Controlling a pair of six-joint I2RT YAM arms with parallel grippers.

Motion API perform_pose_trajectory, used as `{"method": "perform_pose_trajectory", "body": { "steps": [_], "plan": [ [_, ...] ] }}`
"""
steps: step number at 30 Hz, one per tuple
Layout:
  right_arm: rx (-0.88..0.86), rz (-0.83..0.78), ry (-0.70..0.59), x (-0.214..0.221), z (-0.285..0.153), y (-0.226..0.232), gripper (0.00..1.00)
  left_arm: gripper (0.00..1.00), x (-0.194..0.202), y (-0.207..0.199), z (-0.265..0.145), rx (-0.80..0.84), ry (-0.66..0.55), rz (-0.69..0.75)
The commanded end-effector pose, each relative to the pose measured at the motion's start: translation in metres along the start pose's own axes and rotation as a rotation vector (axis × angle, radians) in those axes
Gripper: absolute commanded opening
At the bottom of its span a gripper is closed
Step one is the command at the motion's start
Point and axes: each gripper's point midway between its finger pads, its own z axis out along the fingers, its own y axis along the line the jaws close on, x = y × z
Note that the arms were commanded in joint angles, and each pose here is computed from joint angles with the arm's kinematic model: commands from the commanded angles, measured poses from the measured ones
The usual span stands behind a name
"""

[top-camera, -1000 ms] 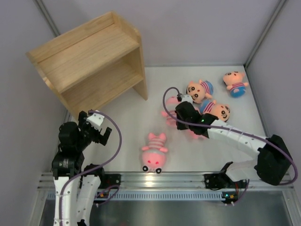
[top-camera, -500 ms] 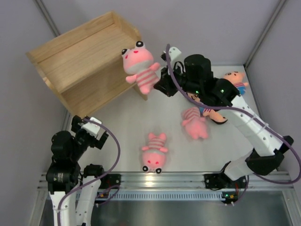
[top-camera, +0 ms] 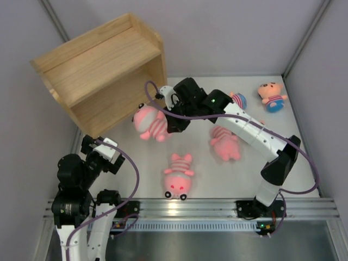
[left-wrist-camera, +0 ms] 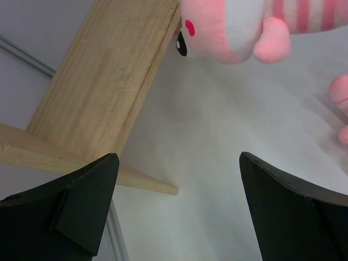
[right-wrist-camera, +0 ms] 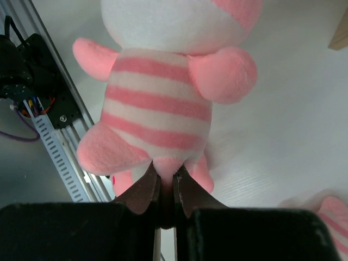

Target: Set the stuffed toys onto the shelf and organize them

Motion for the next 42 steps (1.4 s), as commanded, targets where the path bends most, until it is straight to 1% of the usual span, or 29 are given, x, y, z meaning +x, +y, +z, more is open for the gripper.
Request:
{"method": "perform_pose_trajectory", "body": {
  "steps": [1,3,4,6,7,8,9,11,13,14,15,17,18,21,22,25,26,29,31,32,34,35,37,39,40,41,42],
  "plan": [
    [0.005,-0.052,-0.128,-0.031,-0.022,0.008,0.0,0.99,-0.005,-0.002,-0.002,0.007,-0.028,0.019],
    [0.026,-0.059,-0.169,-0.043,-0.023,0.003,0.0,0.99,-0.004,-0.002,-0.002,0.006,-0.026,0.018],
    [0.027,-0.069,-0.211,-0.057,-0.028,0.004,0.0,0.99,-0.003,-0.002,-0.001,0.006,-0.023,0.02],
    [0.023,-0.072,-0.231,-0.068,-0.024,0.002,0.0,0.99,-0.002,-0.002,-0.002,0.001,-0.023,0.029],
    [0.021,-0.038,-0.262,-0.079,-0.028,0.002,0.0,0.99,-0.001,0.0,-0.002,-0.005,-0.02,0.032],
    [0.018,-0.022,-0.282,-0.09,-0.024,-0.002,0.0,0.99,0.0,0.0,-0.002,-0.009,-0.019,0.038],
    [0.012,-0.016,-0.272,-0.089,-0.017,-0.006,0.0,0.99,0.0,0.001,-0.002,-0.012,-0.017,0.041],
    [0.002,0.01,-0.302,-0.103,-0.014,-0.012,0.0,0.99,0.0,0.002,-0.003,-0.018,-0.015,0.045],
    [0.002,0.02,-0.311,-0.112,-0.001,-0.022,0.0,0.99,-0.001,0.002,-0.003,-0.02,-0.018,0.052],
    [0.006,0.027,-0.299,-0.112,0.012,-0.028,0.0,0.99,0.001,0.003,-0.003,-0.022,-0.013,0.051],
    [0.014,0.021,-0.339,-0.124,0.011,-0.033,0.0,0.99,0.001,0.003,-0.003,-0.027,-0.012,0.055],
    [0.038,0.029,-0.364,-0.131,0.021,-0.043,0.0,0.99,0.003,0.003,-0.004,-0.031,-0.009,0.053],
    [0.047,0.023,-0.399,-0.14,0.021,-0.049,0.0,0.99,0.003,0.004,-0.004,-0.033,-0.007,0.052],
    [0.08,0.027,-0.436,-0.148,0.029,-0.062,0.0,0.99,0.004,0.003,-0.005,-0.035,-0.008,0.052],
    [0.089,0.018,-0.467,-0.156,0.031,-0.064,0.0,0.99,0.005,0.003,-0.005,-0.036,-0.009,0.051],
    [0.072,-0.002,-0.481,-0.161,0.041,-0.067,0.03,0.99,0.005,0.001,-0.004,-0.029,-0.009,0.048],
    [0.044,-0.005,-0.46,-0.157,0.052,-0.066,0.05,0.99,0.005,0.001,-0.004,-0.028,-0.011,0.047],
    [0.088,0.031,-0.465,-0.159,0.057,-0.081,0.06,0.99,0.005,0.0,-0.003,-0.025,-0.011,0.039],
    [0.124,0.066,-0.481,-0.161,0.059,-0.092,0.13,0.99,0.006,-0.001,-0.003,-0.02,-0.011,0.033],
    [0.16,0.085,-0.48,-0.158,0.061,-0.1,0.28,0.99,0.006,-0.001,-0.002,-0.02,-0.009,0.033],
    [0.191,0.117,-0.491,-0.159,0.061,-0.11,0.46,0.99,0.007,-0.001,-0.002,-0.018,-0.009,0.034],
    [0.199,0.124,-0.498,-0.16,0.058,-0.112,0.49,0.99,0.006,-0.001,-0.002,-0.02,-0.01,0.037],
    [0.215,0.137,-0.512,-0.162,0.051,-0.115,0.51,0.99,0.006,0.0,-0.002,-0.022,-0.01,0.038],
    [0.274,0.165,-0.522,-0.161,0.045,-0.123,0.51,0.99,0.007,-0.001,-0.002,-0.02,-0.009,0.035],
    [0.321,0.182,-0.551,-0.165,0.032,-0.128,0.5,0.99,0.008,-0.001,-0.002,-0.024,-0.007,0.035],
    [0.321,0.193,-0.545,-0.161,0.033,-0.128,0.48,0.99,0.01,-0.001,-0.002,-0.025,-0.001,0.036],
    [0.349,0.215,-0.577,-0.165,0.025,-0.132,0.47,0.99,0.012,-0.001,-0.001,-0.024,0.004,0.036]
  ]
}}
